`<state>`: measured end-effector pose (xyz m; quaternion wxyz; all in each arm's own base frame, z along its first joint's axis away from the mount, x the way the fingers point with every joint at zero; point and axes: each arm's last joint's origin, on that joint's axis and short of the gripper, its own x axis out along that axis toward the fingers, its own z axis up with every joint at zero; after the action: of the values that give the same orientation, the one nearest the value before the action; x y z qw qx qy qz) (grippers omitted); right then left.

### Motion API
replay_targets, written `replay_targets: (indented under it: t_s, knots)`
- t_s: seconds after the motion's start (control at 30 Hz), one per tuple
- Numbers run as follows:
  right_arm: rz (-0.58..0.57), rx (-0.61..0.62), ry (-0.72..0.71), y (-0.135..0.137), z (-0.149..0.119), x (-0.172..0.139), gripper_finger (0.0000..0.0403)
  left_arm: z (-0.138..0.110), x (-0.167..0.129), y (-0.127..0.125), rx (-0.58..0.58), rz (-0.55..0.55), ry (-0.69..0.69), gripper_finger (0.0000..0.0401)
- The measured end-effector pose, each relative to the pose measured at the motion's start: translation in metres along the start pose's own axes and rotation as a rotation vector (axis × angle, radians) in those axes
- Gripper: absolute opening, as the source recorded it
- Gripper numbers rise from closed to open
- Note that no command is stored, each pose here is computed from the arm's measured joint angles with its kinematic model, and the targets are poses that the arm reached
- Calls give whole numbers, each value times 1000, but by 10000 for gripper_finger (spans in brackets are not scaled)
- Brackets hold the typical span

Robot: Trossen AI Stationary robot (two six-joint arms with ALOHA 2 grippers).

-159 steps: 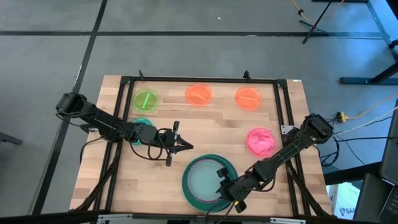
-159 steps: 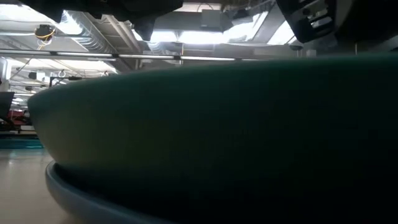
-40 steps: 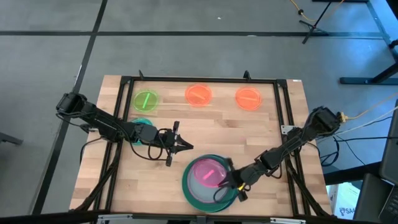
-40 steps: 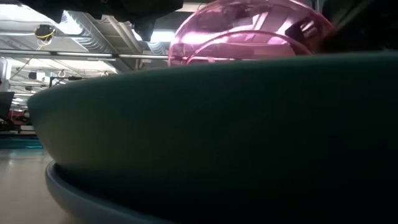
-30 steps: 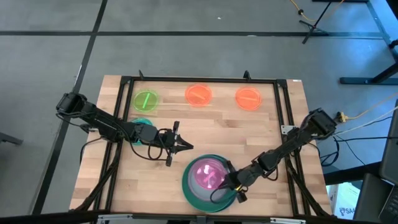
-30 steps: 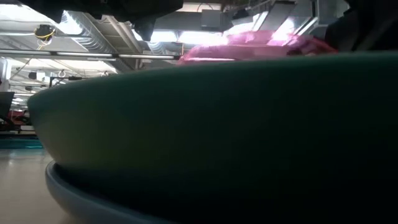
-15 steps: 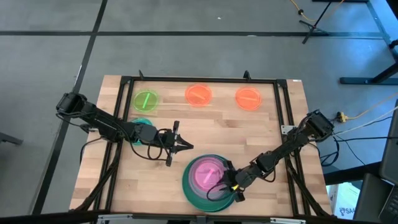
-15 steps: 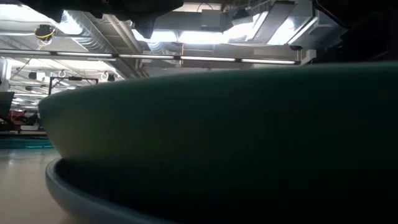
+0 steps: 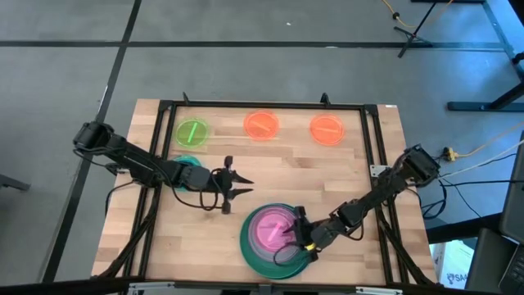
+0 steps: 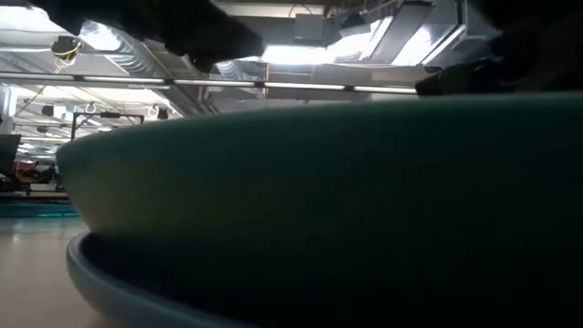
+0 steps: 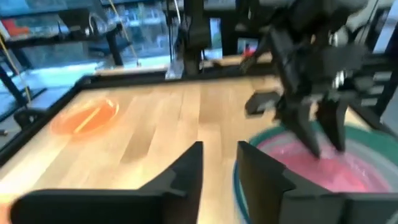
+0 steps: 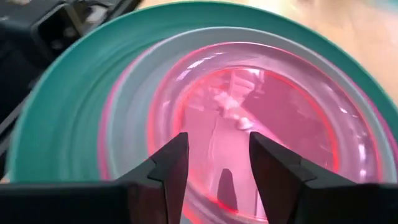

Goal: Stack plastic plates
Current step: Stack the light blue plate on top of the light pink plate

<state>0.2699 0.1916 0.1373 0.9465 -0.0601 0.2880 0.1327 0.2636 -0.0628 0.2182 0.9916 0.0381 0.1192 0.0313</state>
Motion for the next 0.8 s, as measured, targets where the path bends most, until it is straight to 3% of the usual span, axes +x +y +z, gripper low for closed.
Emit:
replay_targets:
  t_s: [0.13, 0.27, 0.47, 0.7, 0.8]
  knots:
    - [2, -54, -8, 6, 0, -3, 161, -6, -7, 0, 6, 19, 122, 127]
    - [-31, -80, -22, 6, 2, -5, 161, -4, -19, -1, -44, 96, 269, 129]
    - [-51, -85, -13, 3, 1, -4, 161, -17, -36, -5, -219, 224, 532, 126]
    - [-58, -79, -14, 2, 1, -4, 161, -50, -58, 2, -414, 431, 756, 126]
    - [-58, -78, -13, 2, 1, -4, 161, -60, -61, 2, -473, 424, 816, 126]
